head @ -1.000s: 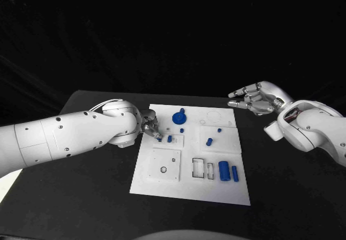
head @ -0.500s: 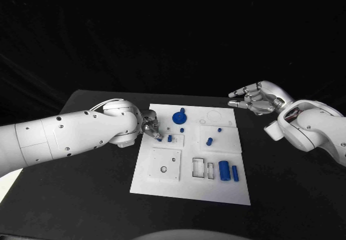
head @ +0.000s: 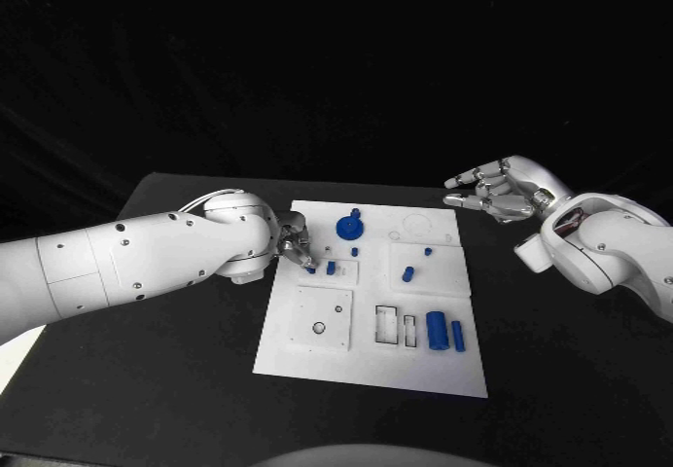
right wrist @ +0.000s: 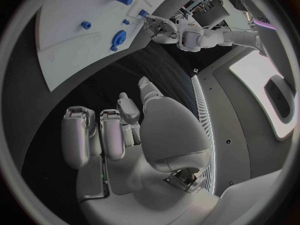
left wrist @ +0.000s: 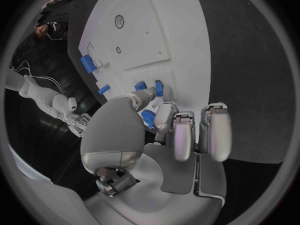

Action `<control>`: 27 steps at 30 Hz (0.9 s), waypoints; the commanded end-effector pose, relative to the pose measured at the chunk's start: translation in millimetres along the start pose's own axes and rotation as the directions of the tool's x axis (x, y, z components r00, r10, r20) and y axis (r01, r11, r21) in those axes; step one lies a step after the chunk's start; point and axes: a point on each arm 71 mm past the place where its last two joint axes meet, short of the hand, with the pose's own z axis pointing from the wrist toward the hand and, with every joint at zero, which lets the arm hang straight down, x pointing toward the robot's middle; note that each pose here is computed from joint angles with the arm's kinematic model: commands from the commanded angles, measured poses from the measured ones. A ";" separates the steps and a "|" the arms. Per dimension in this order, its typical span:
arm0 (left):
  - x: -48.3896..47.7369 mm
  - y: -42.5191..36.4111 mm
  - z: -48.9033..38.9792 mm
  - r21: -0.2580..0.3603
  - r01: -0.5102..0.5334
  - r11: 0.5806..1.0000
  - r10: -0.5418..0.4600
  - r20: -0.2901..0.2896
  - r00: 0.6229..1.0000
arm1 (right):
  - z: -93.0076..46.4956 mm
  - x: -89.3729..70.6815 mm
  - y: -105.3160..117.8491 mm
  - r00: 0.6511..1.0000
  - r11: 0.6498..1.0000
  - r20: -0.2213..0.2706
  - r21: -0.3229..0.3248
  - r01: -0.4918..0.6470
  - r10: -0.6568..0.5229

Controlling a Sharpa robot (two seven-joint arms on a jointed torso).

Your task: Assemble the parts on the task board

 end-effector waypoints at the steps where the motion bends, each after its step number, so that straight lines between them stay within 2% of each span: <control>1: 9.1 -0.4 2.6 -0.007 -0.017 1.000 0.017 -0.052 0.998 | -0.1 0.8 0.9 1.000 1.000 -0.005 -0.008 -0.002 0.002; 14: 11.3 -1.1 4.0 -0.013 -0.012 1.000 0.011 -0.076 0.997 | -0.3 0.6 0.8 1.000 1.000 -0.006 -0.008 -0.002 0.002; 27: 9.5 0.7 5.2 -0.029 0.005 1.000 -0.006 -0.057 0.998 | -0.5 0.3 0.7 1.000 1.000 -0.004 -0.008 -0.001 0.001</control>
